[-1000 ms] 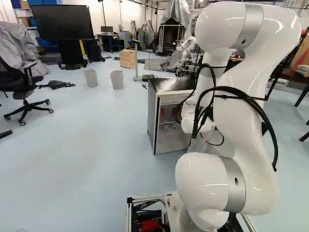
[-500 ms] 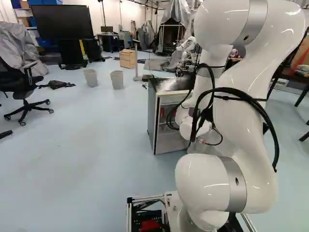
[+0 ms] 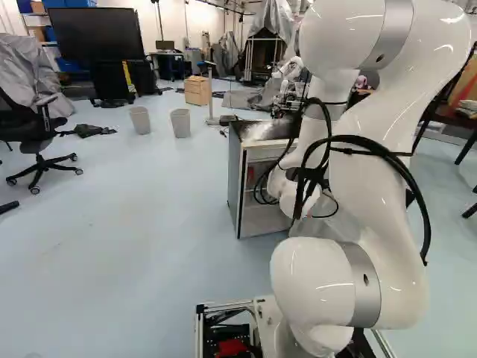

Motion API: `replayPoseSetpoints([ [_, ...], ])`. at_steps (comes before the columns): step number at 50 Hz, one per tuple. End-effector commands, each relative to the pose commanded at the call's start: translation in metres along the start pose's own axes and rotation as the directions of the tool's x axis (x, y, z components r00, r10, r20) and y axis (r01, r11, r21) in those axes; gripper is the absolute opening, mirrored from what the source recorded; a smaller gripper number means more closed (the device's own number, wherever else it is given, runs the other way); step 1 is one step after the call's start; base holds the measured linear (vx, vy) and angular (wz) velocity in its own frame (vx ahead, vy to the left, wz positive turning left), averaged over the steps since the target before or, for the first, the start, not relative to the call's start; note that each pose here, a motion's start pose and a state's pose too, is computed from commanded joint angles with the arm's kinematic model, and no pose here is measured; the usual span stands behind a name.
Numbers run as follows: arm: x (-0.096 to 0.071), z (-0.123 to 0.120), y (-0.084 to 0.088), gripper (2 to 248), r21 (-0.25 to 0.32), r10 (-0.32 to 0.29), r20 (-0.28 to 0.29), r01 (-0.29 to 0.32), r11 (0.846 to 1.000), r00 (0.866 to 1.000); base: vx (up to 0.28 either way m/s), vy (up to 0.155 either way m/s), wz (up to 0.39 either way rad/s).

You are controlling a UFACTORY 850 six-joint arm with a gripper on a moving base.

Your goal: Grab a drink from the fridge

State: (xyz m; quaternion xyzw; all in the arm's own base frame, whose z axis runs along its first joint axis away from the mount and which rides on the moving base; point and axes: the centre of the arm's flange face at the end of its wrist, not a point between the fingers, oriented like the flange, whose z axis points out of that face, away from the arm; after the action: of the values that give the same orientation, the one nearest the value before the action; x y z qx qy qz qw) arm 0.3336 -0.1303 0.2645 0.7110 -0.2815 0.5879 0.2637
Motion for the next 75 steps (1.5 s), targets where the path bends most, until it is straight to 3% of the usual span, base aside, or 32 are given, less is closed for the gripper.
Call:
replayPoseSetpoints([
  [11,-0.009,0.002,-0.011,247,0.114,-0.023,0.019,0.021,0.993,1.000,0.000,0.000,0.000],
  [21,-0.020,0.002,-0.021,247,0.217,-0.046,0.037,0.037,0.976,0.998,0.000,0.000,0.000],
  [46,-0.047,0.005,-0.047,247,0.446,-0.095,0.072,0.053,0.893,0.993,0.000,0.000,0.000],
  [60,-0.062,0.012,-0.061,247,0.527,-0.114,0.084,0.053,0.848,0.990,0.000,0.000,0.000],
  [75,-0.080,0.029,-0.073,247,0.540,-0.121,0.092,0.053,0.840,0.988,0.000,0.000,0.000],
])
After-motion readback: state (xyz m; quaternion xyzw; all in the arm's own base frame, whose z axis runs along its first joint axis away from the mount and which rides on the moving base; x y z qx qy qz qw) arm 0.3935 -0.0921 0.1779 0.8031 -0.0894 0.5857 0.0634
